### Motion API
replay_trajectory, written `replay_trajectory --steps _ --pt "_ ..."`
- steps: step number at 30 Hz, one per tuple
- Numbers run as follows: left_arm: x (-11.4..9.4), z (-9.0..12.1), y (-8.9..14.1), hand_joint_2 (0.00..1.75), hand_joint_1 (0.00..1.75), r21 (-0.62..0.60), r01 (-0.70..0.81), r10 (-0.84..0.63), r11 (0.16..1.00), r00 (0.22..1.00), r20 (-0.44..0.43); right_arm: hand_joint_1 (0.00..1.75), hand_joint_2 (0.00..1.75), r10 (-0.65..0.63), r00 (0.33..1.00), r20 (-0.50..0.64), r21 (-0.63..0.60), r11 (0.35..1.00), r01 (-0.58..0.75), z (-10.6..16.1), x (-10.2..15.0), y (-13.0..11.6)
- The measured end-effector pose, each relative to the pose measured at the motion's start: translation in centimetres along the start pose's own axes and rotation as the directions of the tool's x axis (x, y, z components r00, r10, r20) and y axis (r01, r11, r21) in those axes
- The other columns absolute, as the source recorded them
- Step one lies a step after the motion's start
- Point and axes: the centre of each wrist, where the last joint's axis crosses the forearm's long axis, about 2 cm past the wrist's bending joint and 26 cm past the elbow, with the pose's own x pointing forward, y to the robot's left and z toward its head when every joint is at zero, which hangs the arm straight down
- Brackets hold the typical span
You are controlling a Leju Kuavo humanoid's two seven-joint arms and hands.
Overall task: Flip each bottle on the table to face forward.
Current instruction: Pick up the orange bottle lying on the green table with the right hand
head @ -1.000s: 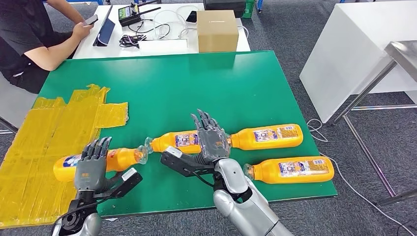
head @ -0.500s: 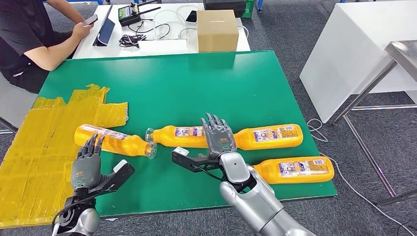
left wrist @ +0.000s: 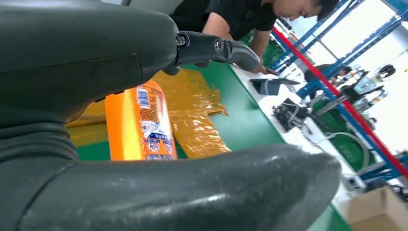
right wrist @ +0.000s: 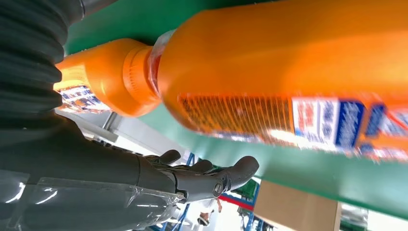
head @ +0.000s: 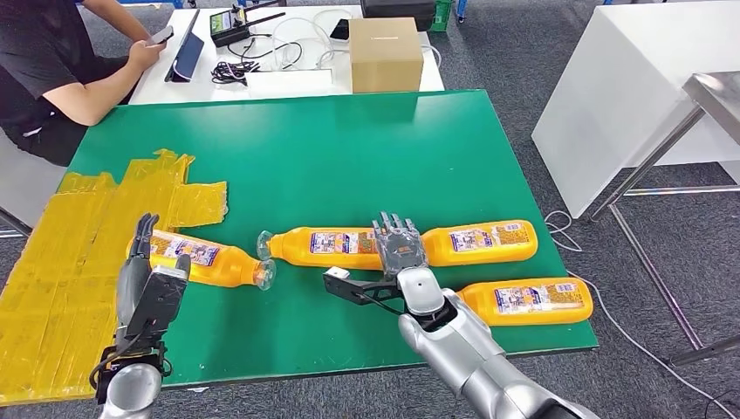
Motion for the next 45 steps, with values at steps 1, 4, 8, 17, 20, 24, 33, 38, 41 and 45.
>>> replay_trajectory --steps 1,4,8,17,20,24,33,38,41,45 --pt "0.2 0.0 0.0 0.00 0.00 0.004 -0.020 0.020 1.000 1.000 0.006 0.00 1.75 0.007 1.000 -0.001 0.009 1.000 -0.007 -0.2 -0.1 0.1" --pt "0.9 0.1 0.0 0.00 0.00 0.015 -0.065 0.065 0.998 0.998 0.027 0.00 1.75 0.026 1.000 -0.003 0.030 0.999 -0.025 -0.8 -0.1 0.3" --pt "1.6 0.3 -0.2 0.00 0.00 0.020 -0.102 0.101 0.995 0.993 0.054 0.00 1.75 0.047 0.999 -0.002 0.035 0.998 -0.047 -1.4 0.2 0.4" --pt "2.6 0.6 -0.7 0.00 0.00 0.009 -0.145 0.144 0.989 0.986 0.080 0.00 1.75 0.052 0.999 0.011 0.024 0.998 -0.053 -2.3 1.5 -0.3" --pt "2.6 0.7 -0.8 0.00 0.00 0.010 -0.155 0.154 0.988 0.985 0.078 0.00 1.75 0.049 0.999 0.018 0.028 0.998 -0.050 -2.4 2.1 -0.4" --pt "2.7 0.7 -0.8 0.00 0.00 0.012 -0.169 0.167 0.986 0.983 0.080 0.00 1.75 0.042 0.999 0.024 0.044 0.998 -0.043 -2.4 2.5 -0.4" --pt "2.8 0.8 -1.0 0.00 0.00 0.020 -0.216 0.213 0.976 0.973 0.086 1.75 1.75 0.002 0.998 0.056 0.218 0.976 -0.015 -3.0 2.2 0.1" --pt "2.9 0.8 -1.0 0.00 0.00 0.024 -0.230 0.226 0.973 0.970 0.091 1.75 1.75 -0.031 0.997 0.064 0.260 0.965 0.013 -3.4 2.0 -0.1" --pt "2.9 0.8 -1.1 0.00 0.00 0.025 -0.233 0.229 0.972 0.969 0.092 1.75 1.75 -0.037 0.997 0.063 0.268 0.963 0.018 -3.4 2.0 -0.2" --pt "2.9 0.8 -1.1 0.00 0.00 0.025 -0.233 0.230 0.972 0.969 0.093 1.75 1.75 -0.039 0.997 0.060 0.272 0.962 0.022 -3.5 2.0 -0.2"
